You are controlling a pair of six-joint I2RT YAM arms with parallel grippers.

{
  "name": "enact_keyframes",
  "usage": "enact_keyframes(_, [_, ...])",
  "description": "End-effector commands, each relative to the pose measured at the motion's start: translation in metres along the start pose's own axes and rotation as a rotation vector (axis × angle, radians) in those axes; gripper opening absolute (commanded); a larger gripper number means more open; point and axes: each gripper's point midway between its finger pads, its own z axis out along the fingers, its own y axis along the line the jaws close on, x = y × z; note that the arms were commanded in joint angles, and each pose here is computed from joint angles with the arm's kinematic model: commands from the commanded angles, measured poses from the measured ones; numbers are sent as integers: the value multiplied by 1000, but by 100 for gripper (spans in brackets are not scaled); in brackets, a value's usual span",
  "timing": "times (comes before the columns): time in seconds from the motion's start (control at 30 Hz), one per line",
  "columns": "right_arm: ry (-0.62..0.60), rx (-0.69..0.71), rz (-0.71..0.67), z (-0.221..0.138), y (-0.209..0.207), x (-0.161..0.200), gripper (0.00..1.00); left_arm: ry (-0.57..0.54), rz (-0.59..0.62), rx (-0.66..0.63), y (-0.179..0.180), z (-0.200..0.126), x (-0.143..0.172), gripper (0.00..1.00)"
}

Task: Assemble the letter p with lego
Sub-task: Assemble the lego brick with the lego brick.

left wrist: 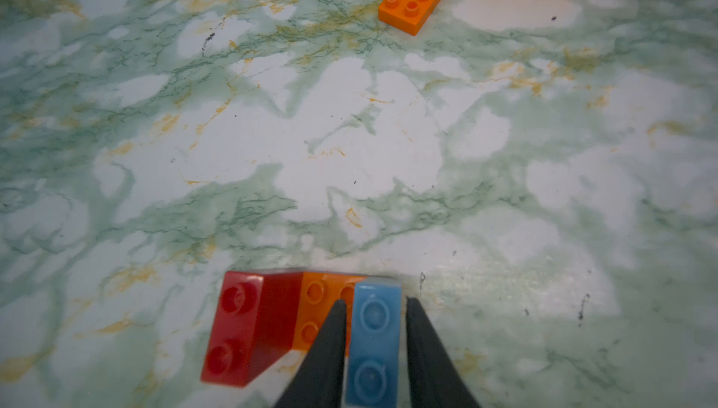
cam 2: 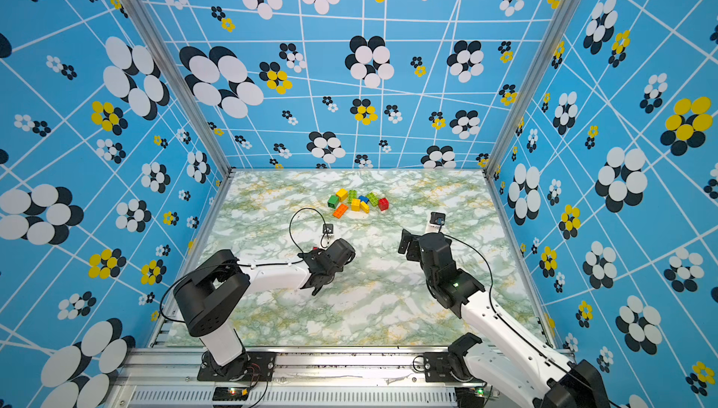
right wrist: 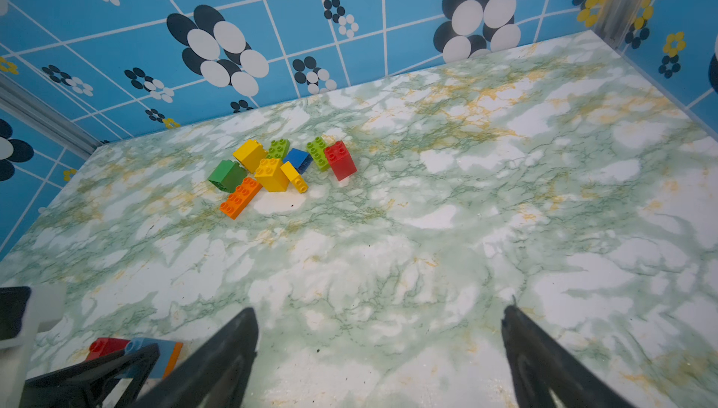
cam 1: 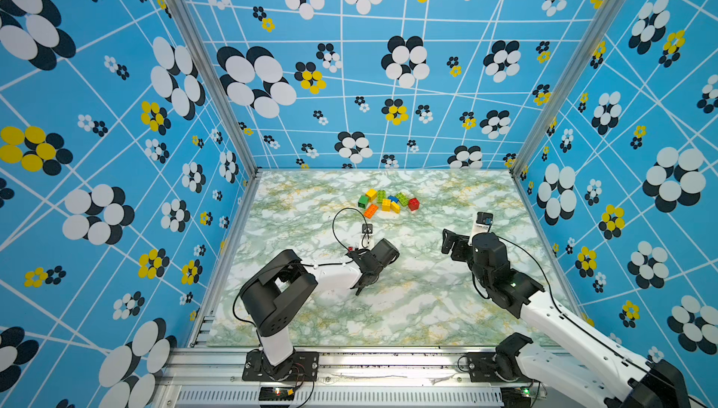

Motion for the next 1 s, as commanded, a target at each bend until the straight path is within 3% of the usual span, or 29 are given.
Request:
enact_keyframes(0.0, [-5, -12, 21, -1, 4, -9, 99, 14, 31, 7, 2, -13, -6, 41])
enact_keyframes(0.1, [-3, -12, 18, -1, 4, -8, 99, 4, 13, 17, 2, -16, -8, 42])
enact_keyframes(0.27, [-1, -17, 11, 0, 6, -8, 99, -28, -31, 85, -2, -33, -21, 55])
enact_keyframes(0.47, [96, -124, -78, 17, 36, 1, 99, -115, -101, 224, 6, -82, -61, 69])
enact_keyframes(0.67, [286, -270, -189, 55, 86, 19, 98, -129, -221, 227, 85, -97, -75, 76])
enact_keyframes(0.97, [475, -171, -76, 133, 140, 47, 93, -129, -376, 92, 186, -102, -49, 83])
